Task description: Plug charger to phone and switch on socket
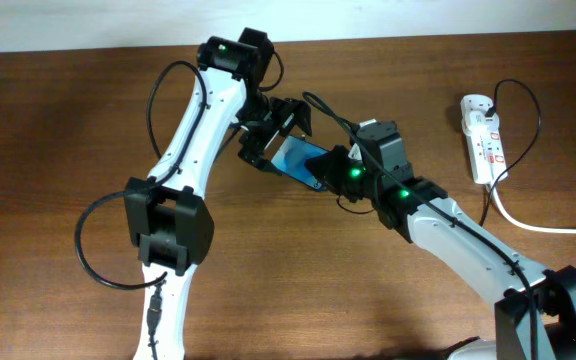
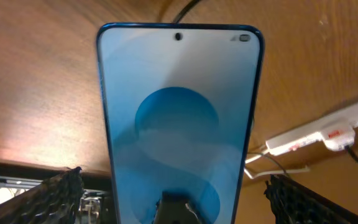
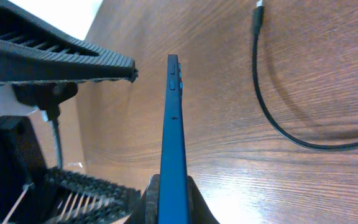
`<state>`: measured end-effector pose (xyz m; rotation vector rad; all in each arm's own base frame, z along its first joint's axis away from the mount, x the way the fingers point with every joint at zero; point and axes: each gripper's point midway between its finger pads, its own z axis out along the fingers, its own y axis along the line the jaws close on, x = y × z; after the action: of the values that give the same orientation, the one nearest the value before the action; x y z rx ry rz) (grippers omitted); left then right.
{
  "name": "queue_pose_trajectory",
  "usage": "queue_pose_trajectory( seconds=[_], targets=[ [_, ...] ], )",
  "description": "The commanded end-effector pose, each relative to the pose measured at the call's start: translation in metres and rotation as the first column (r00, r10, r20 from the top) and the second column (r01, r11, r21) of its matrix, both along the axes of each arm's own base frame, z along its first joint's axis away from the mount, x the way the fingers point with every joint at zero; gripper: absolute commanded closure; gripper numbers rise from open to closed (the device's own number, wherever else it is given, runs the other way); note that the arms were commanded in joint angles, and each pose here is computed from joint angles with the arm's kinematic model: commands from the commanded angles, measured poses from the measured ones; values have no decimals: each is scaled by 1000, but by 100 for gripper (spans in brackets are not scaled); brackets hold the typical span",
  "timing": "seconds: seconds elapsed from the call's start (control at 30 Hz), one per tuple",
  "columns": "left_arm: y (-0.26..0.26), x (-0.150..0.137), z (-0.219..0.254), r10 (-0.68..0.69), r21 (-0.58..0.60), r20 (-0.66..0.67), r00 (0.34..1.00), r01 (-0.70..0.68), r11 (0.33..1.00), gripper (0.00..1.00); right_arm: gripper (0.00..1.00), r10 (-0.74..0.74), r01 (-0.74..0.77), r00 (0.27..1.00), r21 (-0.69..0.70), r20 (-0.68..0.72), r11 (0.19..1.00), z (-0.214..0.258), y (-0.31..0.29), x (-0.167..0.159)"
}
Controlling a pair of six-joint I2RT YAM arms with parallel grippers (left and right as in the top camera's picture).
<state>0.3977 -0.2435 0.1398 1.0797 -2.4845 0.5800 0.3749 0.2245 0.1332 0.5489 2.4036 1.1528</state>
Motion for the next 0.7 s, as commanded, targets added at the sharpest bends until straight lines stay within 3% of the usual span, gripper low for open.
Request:
queue_pose_trajectory(
  seconds=[0.0,0.1,0.2,0.33,0.47,0.53,0.67],
  targets=[
    [-3,16,19,-137,-129,175,975,161,978,1,96,22,-25,999,59,47,998,20,-8,8],
    [-15,31,42,-223,-291,386,895,348,891,1,96,4,-11,997,103,75,995,38,-27,14],
    [-27,43,76,-202,-419,584,787,505,755,0,96,-42,25,990,129,132,991,64,-50,19],
    [-29,50,104,-140,-452,736,662,634,627,2,96,-119,82,961,152,248,985,111,-86,19],
    [-33,43,147,3,-446,873,488,795,412,0,96,-156,99,920,172,360,980,156,-101,5],
    [-33,44,155,35,-426,894,447,822,377,0,96,-215,156,902,181,375,971,166,-107,5],
    [-35,48,157,41,-392,912,407,840,377,0,96,-390,324,865,243,316,914,161,-97,26]
  ],
)
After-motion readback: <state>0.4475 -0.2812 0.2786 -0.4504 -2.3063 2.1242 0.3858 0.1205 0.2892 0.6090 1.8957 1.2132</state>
